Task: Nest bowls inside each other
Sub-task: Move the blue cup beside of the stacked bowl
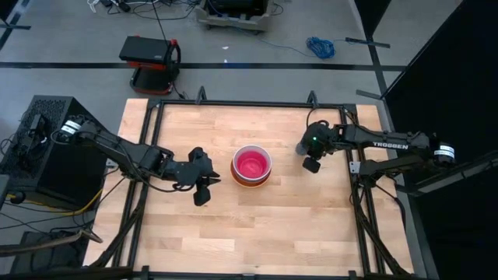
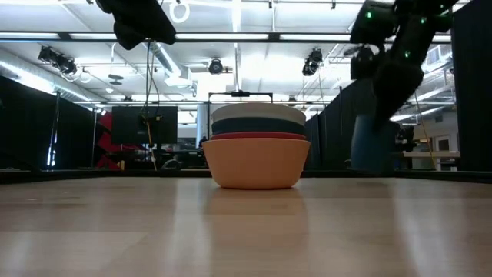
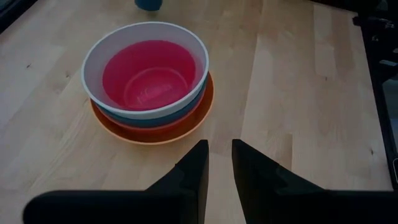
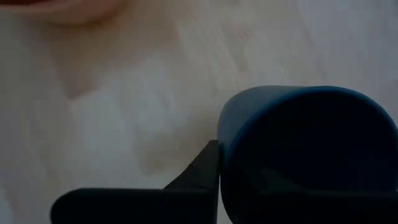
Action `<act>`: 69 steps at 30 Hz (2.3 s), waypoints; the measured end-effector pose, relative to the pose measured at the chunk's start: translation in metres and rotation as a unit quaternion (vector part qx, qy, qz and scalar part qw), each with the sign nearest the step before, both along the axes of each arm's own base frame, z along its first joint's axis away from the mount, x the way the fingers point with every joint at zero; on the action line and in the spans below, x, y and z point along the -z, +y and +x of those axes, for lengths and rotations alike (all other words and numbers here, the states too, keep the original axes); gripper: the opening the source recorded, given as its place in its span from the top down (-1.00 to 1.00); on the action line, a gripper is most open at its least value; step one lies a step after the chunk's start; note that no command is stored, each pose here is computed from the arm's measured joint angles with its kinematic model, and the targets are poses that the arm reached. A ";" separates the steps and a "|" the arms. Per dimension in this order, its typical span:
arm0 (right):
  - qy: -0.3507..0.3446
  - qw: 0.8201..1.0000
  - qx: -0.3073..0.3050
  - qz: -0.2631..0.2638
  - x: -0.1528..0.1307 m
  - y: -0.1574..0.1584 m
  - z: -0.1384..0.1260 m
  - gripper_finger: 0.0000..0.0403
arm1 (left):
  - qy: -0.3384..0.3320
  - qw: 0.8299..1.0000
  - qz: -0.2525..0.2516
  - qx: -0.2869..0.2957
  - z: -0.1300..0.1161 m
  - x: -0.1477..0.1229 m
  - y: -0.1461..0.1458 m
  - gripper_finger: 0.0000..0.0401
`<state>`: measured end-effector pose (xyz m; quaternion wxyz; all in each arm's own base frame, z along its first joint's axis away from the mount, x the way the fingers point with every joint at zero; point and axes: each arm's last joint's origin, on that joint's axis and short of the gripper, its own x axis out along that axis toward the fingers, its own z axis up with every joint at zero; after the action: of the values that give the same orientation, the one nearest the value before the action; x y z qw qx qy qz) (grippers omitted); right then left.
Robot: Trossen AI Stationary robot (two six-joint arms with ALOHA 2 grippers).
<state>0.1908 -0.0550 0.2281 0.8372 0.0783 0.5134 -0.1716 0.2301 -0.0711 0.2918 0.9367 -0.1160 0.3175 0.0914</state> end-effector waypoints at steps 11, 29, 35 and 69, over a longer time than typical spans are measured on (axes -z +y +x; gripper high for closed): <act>-0.017 0.991 -0.131 0.013 -0.041 0.048 0.015 1.00 | -0.002 1.000 0.001 -0.001 0.000 0.000 0.000 0.71; 0.086 0.971 -0.223 0.002 -0.011 0.093 0.040 1.00 | -0.025 1.000 0.001 -0.011 0.003 -0.004 0.000 0.71; 0.121 0.965 -0.232 0.005 0.003 0.094 0.048 1.00 | -0.025 1.000 0.000 -0.013 0.003 -0.004 0.000 0.71; 0.072 0.968 -0.242 0.015 0.009 0.072 0.069 1.00 | -0.026 1.000 0.002 -0.015 0.003 -0.004 0.000 0.71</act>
<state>0.2597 0.0173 0.2192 0.8132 -0.0480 0.5787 0.0385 0.2328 -0.0709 0.2955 0.9435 -0.1213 0.2907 0.1033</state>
